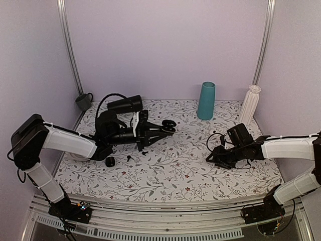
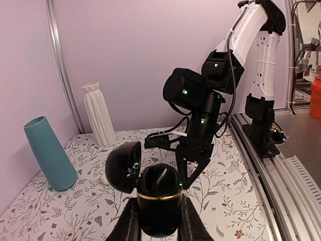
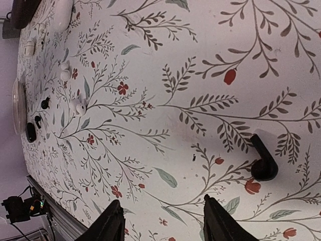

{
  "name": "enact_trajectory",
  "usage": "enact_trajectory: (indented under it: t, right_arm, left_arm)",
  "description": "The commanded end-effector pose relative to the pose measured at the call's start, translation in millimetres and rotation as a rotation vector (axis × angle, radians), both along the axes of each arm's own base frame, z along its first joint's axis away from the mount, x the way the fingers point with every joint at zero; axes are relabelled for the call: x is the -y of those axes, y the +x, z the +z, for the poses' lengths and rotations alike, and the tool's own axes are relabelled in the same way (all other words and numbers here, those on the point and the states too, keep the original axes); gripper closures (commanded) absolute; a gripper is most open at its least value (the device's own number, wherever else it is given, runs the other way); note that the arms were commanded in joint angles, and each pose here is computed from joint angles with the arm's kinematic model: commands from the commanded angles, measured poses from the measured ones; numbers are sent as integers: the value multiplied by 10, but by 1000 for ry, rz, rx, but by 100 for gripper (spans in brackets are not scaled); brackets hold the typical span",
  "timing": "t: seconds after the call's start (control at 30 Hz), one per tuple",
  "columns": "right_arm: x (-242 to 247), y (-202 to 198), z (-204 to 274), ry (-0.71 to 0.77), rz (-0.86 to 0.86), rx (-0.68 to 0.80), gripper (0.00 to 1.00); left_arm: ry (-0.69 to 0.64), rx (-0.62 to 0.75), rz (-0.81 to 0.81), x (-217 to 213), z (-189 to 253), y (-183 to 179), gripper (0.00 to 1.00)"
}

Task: Insert the wireless bluetooth earbuds into the charging case
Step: Move the right earbud to the center of the board.

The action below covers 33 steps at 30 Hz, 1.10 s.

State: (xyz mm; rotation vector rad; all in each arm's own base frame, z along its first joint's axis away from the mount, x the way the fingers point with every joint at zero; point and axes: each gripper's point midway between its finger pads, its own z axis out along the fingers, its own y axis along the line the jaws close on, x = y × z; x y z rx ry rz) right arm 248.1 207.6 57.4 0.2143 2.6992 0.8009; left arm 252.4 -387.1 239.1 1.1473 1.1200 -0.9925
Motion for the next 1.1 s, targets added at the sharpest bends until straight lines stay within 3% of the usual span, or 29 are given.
enact_trajectory:
  t: [0.0, 0.7, 1.07]
  right_arm:
    - [-131, 62, -24, 107, -36, -2, 46]
    - [515, 250, -354, 123, -301, -33, 46]
    - [533, 669, -309, 11, -231, 6, 46]
  left_arm:
    - [-1, 22, 20, -40, 78, 43, 100]
    - [10, 24, 18, -43, 78, 32, 100]
    - [19, 18, 29, -86, 40, 10, 100]
